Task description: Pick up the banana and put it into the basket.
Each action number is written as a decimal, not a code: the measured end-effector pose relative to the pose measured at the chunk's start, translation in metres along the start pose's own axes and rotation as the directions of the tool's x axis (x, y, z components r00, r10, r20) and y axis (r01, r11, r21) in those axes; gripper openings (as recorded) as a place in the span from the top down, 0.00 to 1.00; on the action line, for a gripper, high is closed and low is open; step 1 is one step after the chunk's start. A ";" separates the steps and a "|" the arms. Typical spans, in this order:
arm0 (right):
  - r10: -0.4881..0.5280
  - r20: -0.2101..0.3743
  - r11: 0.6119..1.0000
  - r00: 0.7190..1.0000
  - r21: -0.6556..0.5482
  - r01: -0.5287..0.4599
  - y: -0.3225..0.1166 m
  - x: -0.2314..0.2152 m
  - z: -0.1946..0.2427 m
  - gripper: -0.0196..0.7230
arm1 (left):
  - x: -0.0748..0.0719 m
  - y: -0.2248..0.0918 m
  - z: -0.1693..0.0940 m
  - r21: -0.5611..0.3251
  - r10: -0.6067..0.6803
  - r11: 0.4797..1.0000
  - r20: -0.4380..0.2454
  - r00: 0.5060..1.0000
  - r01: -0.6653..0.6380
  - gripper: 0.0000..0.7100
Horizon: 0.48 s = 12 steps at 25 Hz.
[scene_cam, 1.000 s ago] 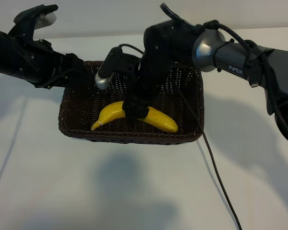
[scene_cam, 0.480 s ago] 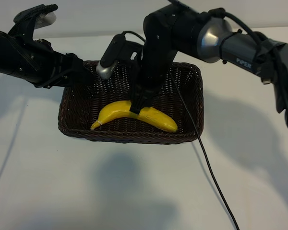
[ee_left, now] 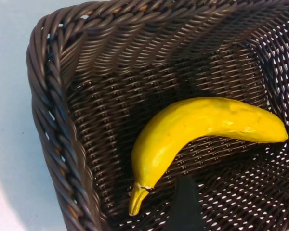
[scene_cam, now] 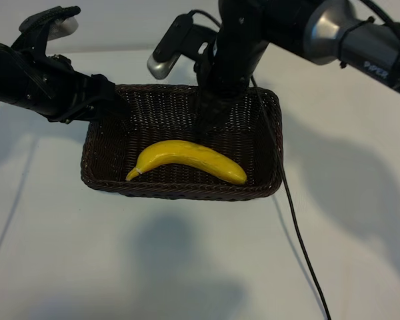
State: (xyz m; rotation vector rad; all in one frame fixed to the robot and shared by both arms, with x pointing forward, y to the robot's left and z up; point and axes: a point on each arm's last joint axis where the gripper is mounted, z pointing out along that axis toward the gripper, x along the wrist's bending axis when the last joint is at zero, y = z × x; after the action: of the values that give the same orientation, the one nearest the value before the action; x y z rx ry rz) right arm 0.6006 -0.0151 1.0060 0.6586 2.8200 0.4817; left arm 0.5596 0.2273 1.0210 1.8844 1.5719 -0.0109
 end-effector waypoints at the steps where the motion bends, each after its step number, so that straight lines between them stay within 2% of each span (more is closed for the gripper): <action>1: 0.009 0.005 1.000 1.000 -0.006 -0.009 0.000 -0.001 -0.005 0.16 | 0.000 0.000 0.000 0.000 0.000 1.000 0.000 1.000 0.000 0.17; 7: 0.100 0.030 0.995 0.995 0.006 -0.100 -0.011 -0.020 -0.022 0.16 | 0.000 0.000 0.000 0.001 -0.001 1.000 0.001 1.000 0.001 0.17; 12: 0.115 0.044 0.993 0.992 0.027 -0.116 -0.017 -0.025 -0.036 0.17 | 0.000 0.000 0.000 0.002 -0.001 1.000 0.001 1.000 0.001 0.17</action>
State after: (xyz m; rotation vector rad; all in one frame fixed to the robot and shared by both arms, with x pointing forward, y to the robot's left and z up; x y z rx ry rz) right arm 0.6059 -0.0501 1.0367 0.8312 2.7650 0.4415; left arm 0.5594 0.2272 1.0209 1.8847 1.5726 -0.0135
